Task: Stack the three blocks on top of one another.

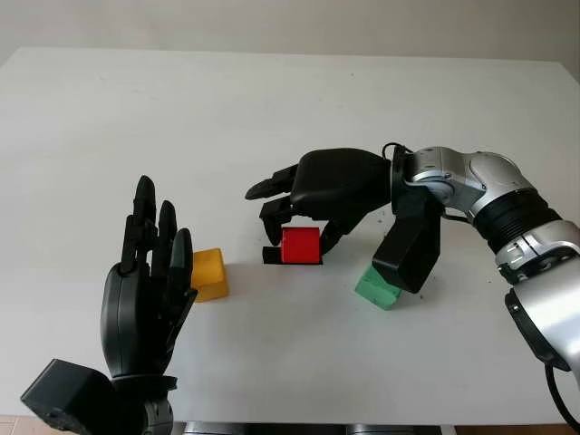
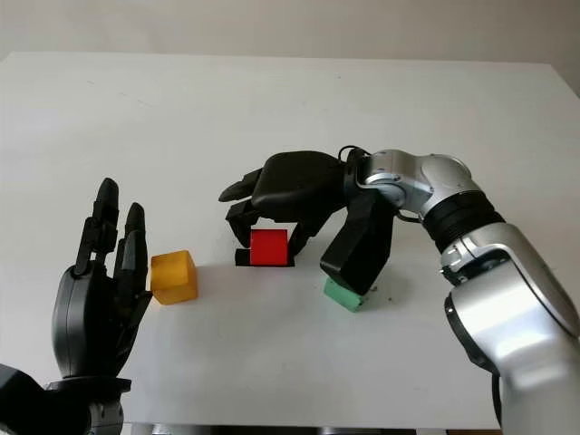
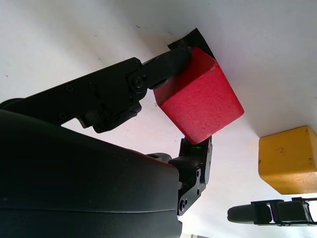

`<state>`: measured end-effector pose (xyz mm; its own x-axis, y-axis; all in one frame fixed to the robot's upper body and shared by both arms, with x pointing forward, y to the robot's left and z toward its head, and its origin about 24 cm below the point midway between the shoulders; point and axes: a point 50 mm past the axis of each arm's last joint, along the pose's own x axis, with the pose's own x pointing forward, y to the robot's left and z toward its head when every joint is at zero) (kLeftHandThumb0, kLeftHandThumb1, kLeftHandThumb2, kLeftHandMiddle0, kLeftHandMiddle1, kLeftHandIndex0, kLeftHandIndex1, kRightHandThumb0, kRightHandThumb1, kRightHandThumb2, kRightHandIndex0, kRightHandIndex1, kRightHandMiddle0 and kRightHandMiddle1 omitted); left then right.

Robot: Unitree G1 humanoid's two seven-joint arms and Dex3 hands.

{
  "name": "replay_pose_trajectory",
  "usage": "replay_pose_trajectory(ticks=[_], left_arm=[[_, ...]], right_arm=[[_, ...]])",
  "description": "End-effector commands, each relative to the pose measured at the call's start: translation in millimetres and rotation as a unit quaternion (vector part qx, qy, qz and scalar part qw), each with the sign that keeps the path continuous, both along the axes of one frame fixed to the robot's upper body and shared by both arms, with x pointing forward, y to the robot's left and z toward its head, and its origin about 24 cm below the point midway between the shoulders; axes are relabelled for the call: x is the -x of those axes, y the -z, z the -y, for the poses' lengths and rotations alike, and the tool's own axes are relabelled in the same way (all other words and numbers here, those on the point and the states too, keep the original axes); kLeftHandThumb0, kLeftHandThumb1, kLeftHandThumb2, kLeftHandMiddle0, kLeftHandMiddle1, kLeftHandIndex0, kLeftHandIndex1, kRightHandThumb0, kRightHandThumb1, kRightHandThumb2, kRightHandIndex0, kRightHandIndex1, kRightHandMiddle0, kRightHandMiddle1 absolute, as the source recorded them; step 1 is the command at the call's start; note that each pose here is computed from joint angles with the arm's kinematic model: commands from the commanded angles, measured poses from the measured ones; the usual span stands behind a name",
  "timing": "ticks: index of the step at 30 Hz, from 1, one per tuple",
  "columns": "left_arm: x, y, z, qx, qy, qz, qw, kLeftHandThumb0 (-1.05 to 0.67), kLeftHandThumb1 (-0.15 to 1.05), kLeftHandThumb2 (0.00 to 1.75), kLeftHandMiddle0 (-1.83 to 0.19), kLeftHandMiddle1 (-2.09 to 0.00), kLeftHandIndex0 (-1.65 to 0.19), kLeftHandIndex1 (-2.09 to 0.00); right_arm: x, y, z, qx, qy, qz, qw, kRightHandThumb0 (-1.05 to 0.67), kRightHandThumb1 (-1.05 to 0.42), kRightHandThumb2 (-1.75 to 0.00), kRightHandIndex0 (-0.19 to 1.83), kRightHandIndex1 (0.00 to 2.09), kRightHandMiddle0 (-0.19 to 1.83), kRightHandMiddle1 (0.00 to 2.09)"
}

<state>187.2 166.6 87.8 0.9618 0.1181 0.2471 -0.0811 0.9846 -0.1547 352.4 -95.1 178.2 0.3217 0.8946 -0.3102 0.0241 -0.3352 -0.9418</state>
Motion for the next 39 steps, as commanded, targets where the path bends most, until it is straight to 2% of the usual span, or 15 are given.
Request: replay_pose_trajectory(ticks=[1, 14, 18, 20, 22, 25, 31, 39], left_arm=[[2.7, -2, 2.7, 0.007, -0.005, 0.004, 1.000, -0.52, 1.05, 0.48, 0.02, -0.05, 0.02, -0.05], [4.3, 0, 2.6, 0.004, -0.008, 0.002, 1.000, -0.51, 1.05, 0.47, 0.02, -0.06, 0.02, -0.05], [4.1, 0, 2.6, 0.005, -0.009, 0.001, 1.000, -0.51, 1.05, 0.47, 0.01, -0.06, 0.01, -0.06], [3.9, 0, 2.6, 0.006, -0.008, 0.002, 1.000, -0.51, 1.05, 0.47, 0.02, -0.05, 0.02, -0.05], [4.0, 0, 2.7, 0.007, -0.007, 0.001, 1.000, -0.51, 1.05, 0.47, 0.02, -0.05, 0.02, -0.05], [3.9, 0, 2.3, 0.004, -0.009, -0.001, 1.000, -0.51, 1.05, 0.46, 0.01, -0.05, 0.02, -0.05], [2.2, -1, 2.6, -0.001, -0.006, 0.003, 1.000, -0.50, 1.05, 0.47, 0.01, -0.06, 0.02, -0.05], [0.3, -1, 2.1, -0.001, -0.005, 0.005, 1.000, -0.50, 1.05, 0.47, 0.00, -0.06, 0.01, -0.06]], right_arm=[[1.0, 4, -5, 0.005, -0.007, -0.003, 1.000, -0.40, -0.98, -0.05, 0.27, 0.05, 0.41, 1.24], [-1.3, 4, -5, -0.001, 0.001, 0.003, 1.000, -0.38, -0.97, -0.05, 0.26, 0.05, 0.40, 1.25], [-3.1, 3, -4, 0.009, 0.010, 0.002, 1.000, -0.36, -1.00, -0.06, 0.21, 0.03, 0.33, 1.25], [-3.5, 3, -3, 0.013, 0.011, 0.006, 1.000, -0.36, -1.00, -0.06, 0.18, 0.03, 0.26, 1.15], [-3.6, 2, -2, 0.012, 0.010, 0.011, 1.000, -0.33, -1.03, -0.07, 0.15, 0.04, 0.23, 0.73], [-4.5, 0, -1, 0.022, 0.010, 0.017, 1.000, -0.35, -1.03, -0.08, 0.10, 0.04, 0.21, 0.45], [-4.8, -1, -2, 0.027, 0.006, 0.026, 0.999, -0.35, -1.05, -0.09, 0.07, 0.04, 0.21, 0.36], [-5.9, -8, -2, 0.041, 0.000, 0.055, 0.998, -0.38, -1.04, -0.08, -0.03, 0.02, 0.08, 0.22]])
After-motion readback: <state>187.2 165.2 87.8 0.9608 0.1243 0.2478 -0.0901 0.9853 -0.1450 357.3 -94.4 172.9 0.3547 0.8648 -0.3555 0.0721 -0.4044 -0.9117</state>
